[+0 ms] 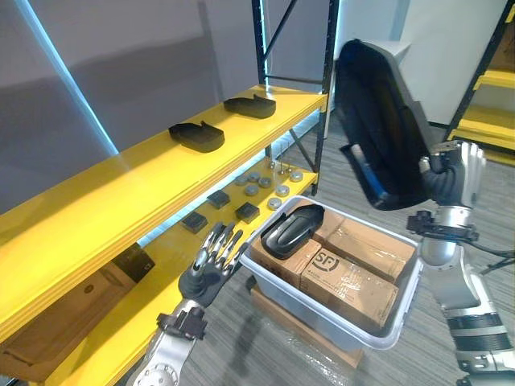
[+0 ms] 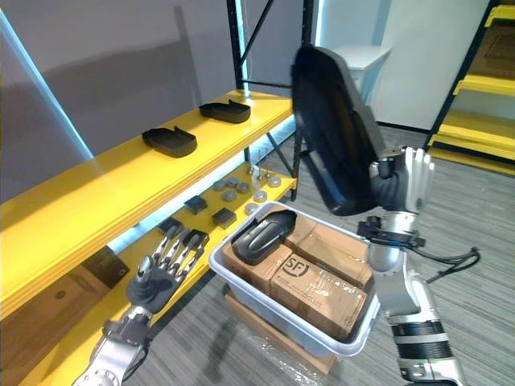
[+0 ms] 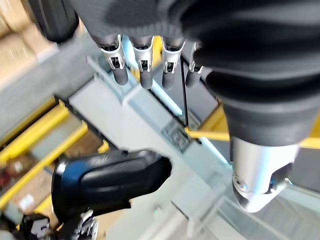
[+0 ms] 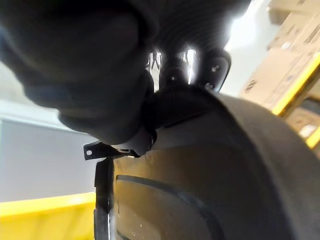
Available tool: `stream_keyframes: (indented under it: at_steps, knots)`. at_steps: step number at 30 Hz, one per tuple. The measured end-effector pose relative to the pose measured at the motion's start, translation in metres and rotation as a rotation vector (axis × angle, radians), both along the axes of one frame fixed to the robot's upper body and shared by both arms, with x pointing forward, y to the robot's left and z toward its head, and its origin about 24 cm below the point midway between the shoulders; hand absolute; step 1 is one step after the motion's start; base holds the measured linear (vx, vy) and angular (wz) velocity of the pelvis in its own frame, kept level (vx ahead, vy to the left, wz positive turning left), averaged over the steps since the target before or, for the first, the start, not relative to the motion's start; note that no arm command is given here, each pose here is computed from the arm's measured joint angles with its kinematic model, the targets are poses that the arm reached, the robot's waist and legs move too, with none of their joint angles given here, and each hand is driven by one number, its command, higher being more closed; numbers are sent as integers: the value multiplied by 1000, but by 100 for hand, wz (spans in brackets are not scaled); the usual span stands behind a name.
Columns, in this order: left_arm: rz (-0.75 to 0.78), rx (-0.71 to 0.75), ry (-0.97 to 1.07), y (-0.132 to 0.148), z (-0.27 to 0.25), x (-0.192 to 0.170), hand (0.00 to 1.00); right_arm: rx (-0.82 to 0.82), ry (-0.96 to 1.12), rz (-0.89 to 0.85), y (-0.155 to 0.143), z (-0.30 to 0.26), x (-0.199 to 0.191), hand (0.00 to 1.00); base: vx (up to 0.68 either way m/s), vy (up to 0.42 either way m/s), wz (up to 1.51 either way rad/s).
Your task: Walk over and take plastic housings, then place them on the shelf
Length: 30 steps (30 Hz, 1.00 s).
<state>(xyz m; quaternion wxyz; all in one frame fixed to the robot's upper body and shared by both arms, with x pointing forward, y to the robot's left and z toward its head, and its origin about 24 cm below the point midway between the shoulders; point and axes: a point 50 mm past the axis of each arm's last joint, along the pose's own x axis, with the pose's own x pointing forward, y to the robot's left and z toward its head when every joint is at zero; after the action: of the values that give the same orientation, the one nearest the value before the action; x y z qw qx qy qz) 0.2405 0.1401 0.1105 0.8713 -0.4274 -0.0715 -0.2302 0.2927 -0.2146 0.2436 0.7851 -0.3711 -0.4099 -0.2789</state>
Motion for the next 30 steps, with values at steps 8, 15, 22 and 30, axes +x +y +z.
stream_keyframes:
  at_steps: [8, 15, 22, 30]
  knots:
    - [69, 36, 33, -7, 13, 15, 0, 18, -75, 296, 60, 10, -7, 100, -5, -3, -4]
    - [111, 7, 48, -11, 16, 28, 0, 11, 18, 548, 105, -3, -9, 100, 0, 0, 0]
    - [192, 38, 17, -10, 22, 37, 0, -30, 158, 806, 150, -23, -14, 100, 0, -3, 1]
    - [251, 6, -26, -1, 28, 37, 100, 71, 283, 909, 160, -39, -5, 100, 7, -22, 6]
